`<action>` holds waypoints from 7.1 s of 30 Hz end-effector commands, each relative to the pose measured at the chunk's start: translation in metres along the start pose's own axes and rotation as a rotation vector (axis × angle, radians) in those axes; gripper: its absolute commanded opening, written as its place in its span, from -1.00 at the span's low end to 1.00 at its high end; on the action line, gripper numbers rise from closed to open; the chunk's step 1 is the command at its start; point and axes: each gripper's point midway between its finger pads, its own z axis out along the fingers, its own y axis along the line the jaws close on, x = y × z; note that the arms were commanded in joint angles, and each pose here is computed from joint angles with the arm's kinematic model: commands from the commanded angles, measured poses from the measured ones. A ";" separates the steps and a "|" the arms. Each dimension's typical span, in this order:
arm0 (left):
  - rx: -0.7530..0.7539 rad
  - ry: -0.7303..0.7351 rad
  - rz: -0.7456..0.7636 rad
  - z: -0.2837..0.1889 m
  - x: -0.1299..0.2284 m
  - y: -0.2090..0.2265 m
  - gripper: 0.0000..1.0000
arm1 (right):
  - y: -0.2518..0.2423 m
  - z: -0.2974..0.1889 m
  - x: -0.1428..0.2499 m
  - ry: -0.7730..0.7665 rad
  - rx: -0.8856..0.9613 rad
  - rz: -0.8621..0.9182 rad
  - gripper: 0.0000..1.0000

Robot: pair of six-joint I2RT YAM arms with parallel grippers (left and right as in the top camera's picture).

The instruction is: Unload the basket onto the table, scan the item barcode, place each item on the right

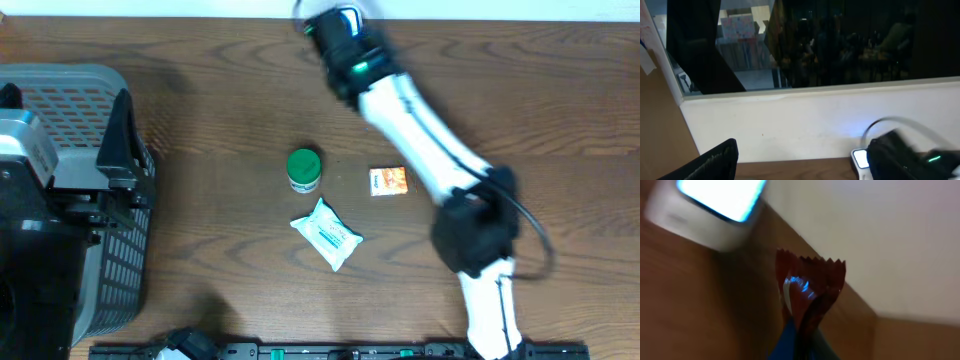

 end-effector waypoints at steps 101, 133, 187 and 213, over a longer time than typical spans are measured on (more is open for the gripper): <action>-0.009 -0.003 0.000 -0.002 0.000 0.003 0.64 | 0.187 -0.003 0.207 0.582 -0.588 0.566 0.98; -0.009 -0.003 0.000 -0.002 0.000 0.003 0.64 | 0.194 -0.041 0.220 0.727 -0.730 0.491 0.12; -0.009 -0.003 0.000 -0.002 0.000 0.003 0.64 | 0.031 -0.034 -0.007 -0.057 -0.799 0.781 -0.04; -0.009 -0.003 0.000 -0.002 0.000 0.003 0.64 | 0.036 0.088 -0.118 -0.721 -0.488 0.917 -0.16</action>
